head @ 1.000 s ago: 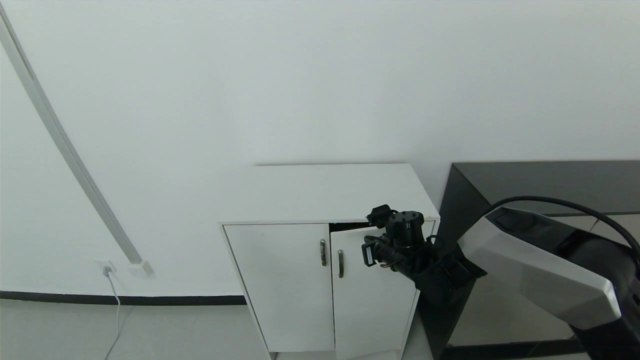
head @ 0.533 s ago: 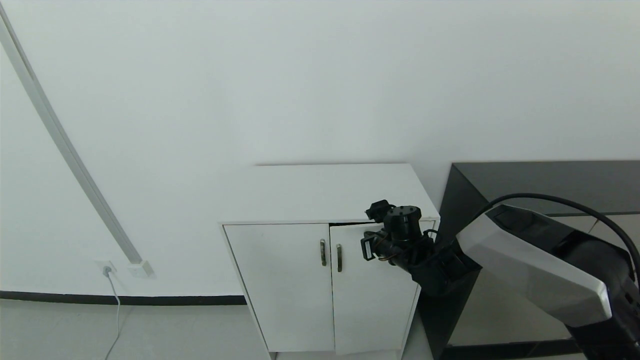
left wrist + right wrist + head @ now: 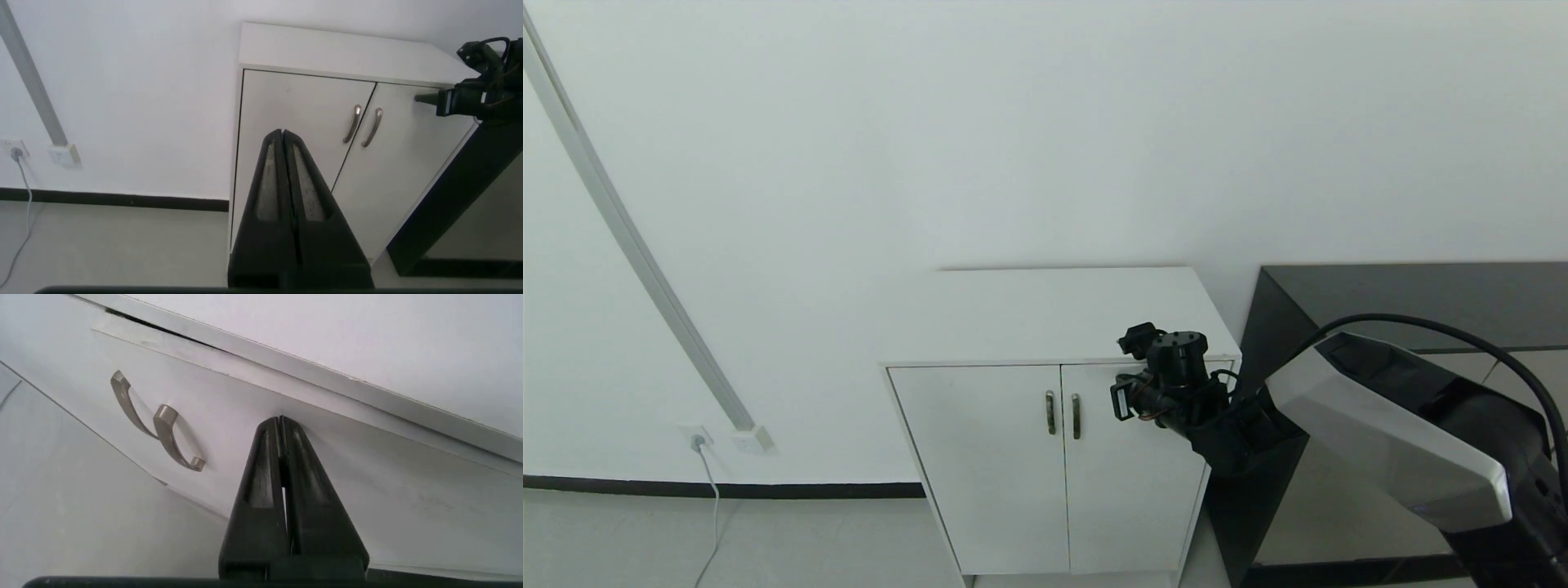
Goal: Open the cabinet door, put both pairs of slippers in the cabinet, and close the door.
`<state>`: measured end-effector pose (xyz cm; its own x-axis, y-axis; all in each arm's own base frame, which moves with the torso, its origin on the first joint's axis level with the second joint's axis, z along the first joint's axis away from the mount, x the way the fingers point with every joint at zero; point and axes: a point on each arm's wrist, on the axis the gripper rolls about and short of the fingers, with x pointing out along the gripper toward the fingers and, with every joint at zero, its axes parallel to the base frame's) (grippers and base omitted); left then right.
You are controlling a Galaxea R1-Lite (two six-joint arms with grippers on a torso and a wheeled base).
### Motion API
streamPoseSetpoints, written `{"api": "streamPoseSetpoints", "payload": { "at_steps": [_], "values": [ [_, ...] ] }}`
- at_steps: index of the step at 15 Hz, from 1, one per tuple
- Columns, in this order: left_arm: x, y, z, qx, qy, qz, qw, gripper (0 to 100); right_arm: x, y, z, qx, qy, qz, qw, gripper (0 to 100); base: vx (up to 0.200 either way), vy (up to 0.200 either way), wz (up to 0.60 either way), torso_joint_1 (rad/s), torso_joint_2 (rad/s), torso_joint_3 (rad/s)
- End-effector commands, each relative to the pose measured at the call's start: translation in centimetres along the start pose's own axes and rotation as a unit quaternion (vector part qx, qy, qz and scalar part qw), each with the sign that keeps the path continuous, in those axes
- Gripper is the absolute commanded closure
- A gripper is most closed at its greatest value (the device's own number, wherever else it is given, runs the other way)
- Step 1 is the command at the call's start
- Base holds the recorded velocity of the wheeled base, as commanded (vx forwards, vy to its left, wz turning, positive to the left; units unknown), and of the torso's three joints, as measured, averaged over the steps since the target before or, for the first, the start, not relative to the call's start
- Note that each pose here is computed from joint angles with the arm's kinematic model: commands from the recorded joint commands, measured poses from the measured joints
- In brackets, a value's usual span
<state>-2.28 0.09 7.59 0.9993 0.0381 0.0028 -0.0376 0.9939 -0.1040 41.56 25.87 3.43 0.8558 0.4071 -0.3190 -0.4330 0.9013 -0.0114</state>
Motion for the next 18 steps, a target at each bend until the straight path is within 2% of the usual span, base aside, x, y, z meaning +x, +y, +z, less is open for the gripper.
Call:
{"api": "streamPoseSetpoints", "payload": {
  "at_steps": [1,18],
  "values": [
    [-0.01,0.0,0.01,0.0,-0.001,0.0,1.0,100,0.15,0.07,0.02,0.0,-0.002,0.0,1.0,100,0.0,0.0,0.0,0.0,0.0,0.0],
    [0.01,0.0,0.0,0.0,0.001,0.0,1.0,100,0.76,-0.24,0.28,0.001,-0.003,-0.003,1.0,100,0.0,0.0,0.0,0.0,0.0,0.0]
  ]
}}
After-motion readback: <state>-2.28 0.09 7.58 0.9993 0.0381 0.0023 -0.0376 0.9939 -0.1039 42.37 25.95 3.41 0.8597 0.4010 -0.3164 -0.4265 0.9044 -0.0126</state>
